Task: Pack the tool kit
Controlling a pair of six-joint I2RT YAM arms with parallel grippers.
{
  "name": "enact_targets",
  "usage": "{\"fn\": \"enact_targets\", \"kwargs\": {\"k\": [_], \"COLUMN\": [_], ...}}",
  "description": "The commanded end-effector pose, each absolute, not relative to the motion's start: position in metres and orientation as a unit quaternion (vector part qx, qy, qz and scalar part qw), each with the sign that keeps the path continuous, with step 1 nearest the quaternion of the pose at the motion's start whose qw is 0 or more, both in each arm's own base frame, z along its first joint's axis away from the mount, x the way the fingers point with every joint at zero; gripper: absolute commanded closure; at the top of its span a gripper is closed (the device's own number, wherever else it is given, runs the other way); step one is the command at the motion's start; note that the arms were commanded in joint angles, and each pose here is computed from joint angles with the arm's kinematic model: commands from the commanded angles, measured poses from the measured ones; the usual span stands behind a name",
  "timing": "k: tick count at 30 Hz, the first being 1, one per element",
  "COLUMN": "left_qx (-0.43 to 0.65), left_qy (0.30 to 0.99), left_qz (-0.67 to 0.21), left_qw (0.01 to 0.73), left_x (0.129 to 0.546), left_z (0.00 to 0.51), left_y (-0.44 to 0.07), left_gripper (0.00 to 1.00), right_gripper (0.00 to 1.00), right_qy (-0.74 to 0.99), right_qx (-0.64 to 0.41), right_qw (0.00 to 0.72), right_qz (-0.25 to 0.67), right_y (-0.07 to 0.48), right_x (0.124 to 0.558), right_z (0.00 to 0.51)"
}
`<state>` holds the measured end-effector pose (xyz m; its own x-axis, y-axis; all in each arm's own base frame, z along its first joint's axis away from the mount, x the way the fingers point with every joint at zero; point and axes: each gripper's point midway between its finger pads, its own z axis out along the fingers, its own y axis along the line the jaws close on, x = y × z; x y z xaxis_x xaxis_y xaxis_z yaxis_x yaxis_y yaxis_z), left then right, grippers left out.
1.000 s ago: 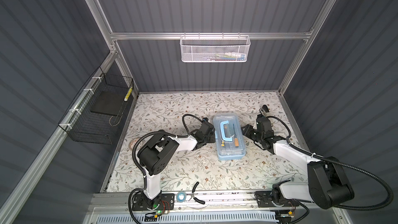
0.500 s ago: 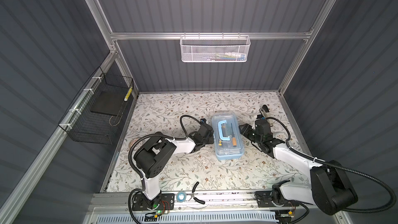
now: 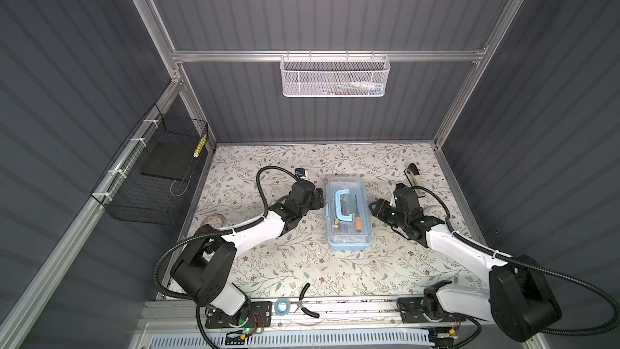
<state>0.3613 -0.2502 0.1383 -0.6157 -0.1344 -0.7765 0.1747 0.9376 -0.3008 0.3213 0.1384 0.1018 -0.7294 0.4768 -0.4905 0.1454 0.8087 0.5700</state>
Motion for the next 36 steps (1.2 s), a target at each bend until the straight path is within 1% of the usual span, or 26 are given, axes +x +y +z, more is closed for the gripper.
{"fn": "enact_targets", "kwargs": {"k": [1,3,5,6,9,11,13,16,19,21,23,26,27,29,31,32,33,34,36], "left_qx": [0.009,0.006,-0.002,-0.008,0.011,0.038,0.026,0.022,-0.043,-0.074,-0.075,-0.082,-0.092,-0.117,-0.15,-0.13,-0.11,-0.084,-0.071], "left_qy": [0.886,0.877,0.857,0.847,0.827,0.825,0.824,0.81,0.767,0.736,0.73,0.741,0.739,0.745,0.755,0.76,0.76,0.782,0.792], "left_qz": [-0.124,-0.1,-0.078,-0.063,-0.007,0.022,0.06,0.112,0.153,0.158,0.182,0.265,0.272,0.254,0.199,0.171,0.162,0.139,0.128], "left_qw": [0.446,0.47,0.51,0.529,0.562,0.564,0.563,0.575,0.622,0.654,0.654,0.612,0.609,0.605,0.606,0.614,0.62,0.602,0.592], "left_x": [0.354,0.352,0.353,0.354,0.358,0.359,0.358,0.351,0.34,0.335,0.34,0.35,0.351,0.356,0.364,0.374,0.38,0.384,0.388], "left_z": [0.136,0.15,0.16,0.164,0.178,0.177,0.172,0.172,0.182,0.18,0.173,0.16,0.155,0.135,0.11,0.103,0.104,0.095,0.082], "left_y": [-0.225,-0.21,-0.195,-0.187,-0.173,-0.171,-0.156,-0.135,-0.098,-0.072,-0.052,-0.02,-0.008,0.017,0.034,0.033,0.027,0.016,0.012], "left_gripper": [0.13,0.05,0.01,0.0,0.0,0.0,0.0,0.0,0.0,0.0,0.0,0.0,0.0,0.0,0.0,0.0,0.0,0.0,0.0], "right_gripper": [0.44,0.37,0.31,0.28,0.24,0.23,0.2,0.15,0.11,0.09,0.07,0.05,0.04,0.03,0.01,0.01,0.01,0.01,0.01], "right_qy": [0.892,0.886,0.878,0.881,0.891,0.885,0.872,0.854,0.828,0.824,0.831,0.836,0.836,0.833,0.826,0.823,0.821,0.819,0.818], "right_qx": [0.163,0.148,0.135,0.128,0.104,0.101,0.105,0.093,0.067,0.06,0.059,0.059,0.059,0.066,0.072,0.076,0.079,0.08,0.085], "right_qw": [0.357,0.39,0.419,0.42,0.416,0.435,0.462,0.492,0.541,0.549,0.541,0.536,0.535,0.54,0.55,0.553,0.556,0.56,0.564], "right_qz": [0.224,0.205,0.188,0.176,0.151,0.133,0.126,0.141,0.134,0.125,0.115,0.102,0.103,0.1,0.099,0.1,0.099,0.095,0.076], "right_y": [0.123,0.115,0.107,0.104,0.103,0.097,0.091,0.094,0.095,0.093,0.092,0.09,0.09,0.087,0.084,0.083,0.082,0.081,0.075], "right_x": [0.325,0.325,0.327,0.328,0.333,0.337,0.337,0.33,0.324,0.323,0.325,0.328,0.328,0.327,0.326,0.326,0.327,0.328,0.33], "right_z": [0.121,0.137,0.153,0.156,0.169,0.173,0.175,0.178,0.175,0.17,0.167,0.164,0.163,0.162,0.161,0.16,0.159,0.157,0.155]}}
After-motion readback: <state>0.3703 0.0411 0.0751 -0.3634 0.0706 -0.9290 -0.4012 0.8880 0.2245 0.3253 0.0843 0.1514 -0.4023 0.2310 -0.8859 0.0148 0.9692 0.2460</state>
